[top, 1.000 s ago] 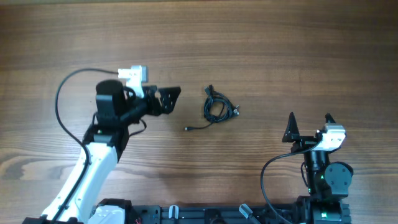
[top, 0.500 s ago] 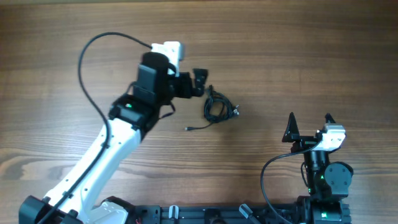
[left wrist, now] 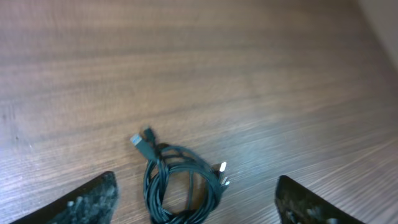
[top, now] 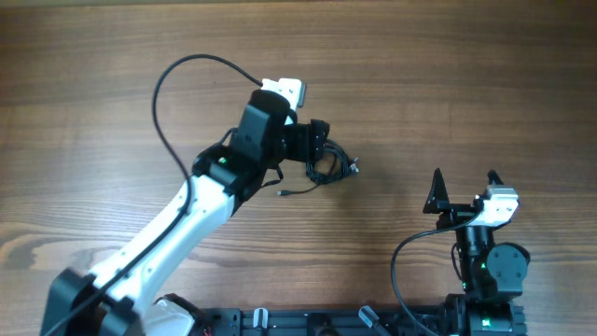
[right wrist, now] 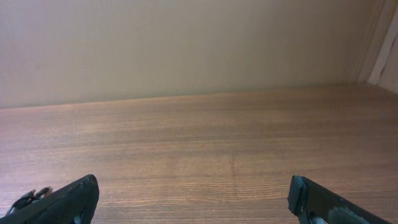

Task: Untangle cables
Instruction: 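Lower the left gripper and close it on the black cable coil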

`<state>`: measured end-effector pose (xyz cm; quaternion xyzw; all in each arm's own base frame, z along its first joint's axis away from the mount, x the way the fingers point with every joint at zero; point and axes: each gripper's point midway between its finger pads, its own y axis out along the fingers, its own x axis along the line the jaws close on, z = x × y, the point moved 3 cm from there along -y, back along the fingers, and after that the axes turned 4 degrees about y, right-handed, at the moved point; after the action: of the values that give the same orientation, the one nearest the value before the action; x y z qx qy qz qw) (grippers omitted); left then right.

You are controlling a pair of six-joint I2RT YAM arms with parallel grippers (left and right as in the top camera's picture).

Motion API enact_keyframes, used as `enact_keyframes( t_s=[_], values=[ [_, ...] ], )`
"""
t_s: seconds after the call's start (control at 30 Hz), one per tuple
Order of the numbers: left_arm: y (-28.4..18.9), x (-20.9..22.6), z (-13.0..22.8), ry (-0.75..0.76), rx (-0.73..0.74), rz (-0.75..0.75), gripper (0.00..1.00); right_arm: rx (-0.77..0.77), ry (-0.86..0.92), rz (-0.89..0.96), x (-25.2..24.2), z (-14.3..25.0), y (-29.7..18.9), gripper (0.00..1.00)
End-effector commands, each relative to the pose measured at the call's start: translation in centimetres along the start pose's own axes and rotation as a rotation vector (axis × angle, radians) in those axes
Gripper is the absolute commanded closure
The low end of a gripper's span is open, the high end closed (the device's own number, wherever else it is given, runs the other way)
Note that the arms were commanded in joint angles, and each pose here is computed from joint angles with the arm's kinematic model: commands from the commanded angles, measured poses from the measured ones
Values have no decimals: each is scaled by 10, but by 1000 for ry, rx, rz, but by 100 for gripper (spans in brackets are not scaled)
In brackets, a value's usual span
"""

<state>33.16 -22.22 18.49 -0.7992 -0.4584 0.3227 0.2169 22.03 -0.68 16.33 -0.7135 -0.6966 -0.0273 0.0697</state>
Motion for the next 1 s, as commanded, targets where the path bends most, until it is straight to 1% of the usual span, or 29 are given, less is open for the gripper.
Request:
enact_keyframes(
  t_s=[0.0,0.03,0.07,0.1,0.17,0.23,0.3,0.37,0.47,0.5,0.57,0.67,0.8,0.83,0.87,0.9,0.93,0.97],
  values=[
    [25,9,16,-145,70,-45,23,10,-12,-20,3,2,0,0],
    [30,11,21,-189,91,-56,25,10,-12,-20,3,2,0,0],
    [37,16,32,-277,128,-80,33,9,-12,-20,3,2,0,0],
    [41,19,39,-349,154,-101,34,10,-12,-21,3,2,0,0],
    [47,23,50,-442,191,-133,35,10,-12,-21,3,2,0,0],
    [52,26,63,-524,229,-167,40,10,-12,-20,3,2,0,0],
    [57,26,74,-588,259,-192,43,10,-12,-20,3,2,0,0],
    [62,21,82,-609,281,-200,43,9,-12,-21,3,2,0,0],
    [71,11,94,-592,301,-207,44,9,-12,-20,3,2,0,0],
    [74,11,99,-584,299,-232,46,9,-12,-21,3,2,0,0],
    [78,14,106,-559,293,-276,50,10,-12,-21,3,2,0,0],
    [85,18,117,-579,290,-334,50,10,-12,-20,3,2,0,0],
    [92,27,128,-590,298,-388,55,10,-12,-21,3,2,0,0],
    [93,30,129,-586,297,-399,58,9,-12,-20,3,2,0,0],
    [95,31,130,-584,291,-406,64,9,-12,-20,3,2,0,0],
    [97,32,130,-580,288,-411,73,9,-12,-20,3,2,0,0],
    [97,33,131,-578,288,-411,84,9,-12,-20,3,2,0,0],
    [98,34,131,-576,286,-417,91,9,-13,-21,3,2,0,0]
  ],
)
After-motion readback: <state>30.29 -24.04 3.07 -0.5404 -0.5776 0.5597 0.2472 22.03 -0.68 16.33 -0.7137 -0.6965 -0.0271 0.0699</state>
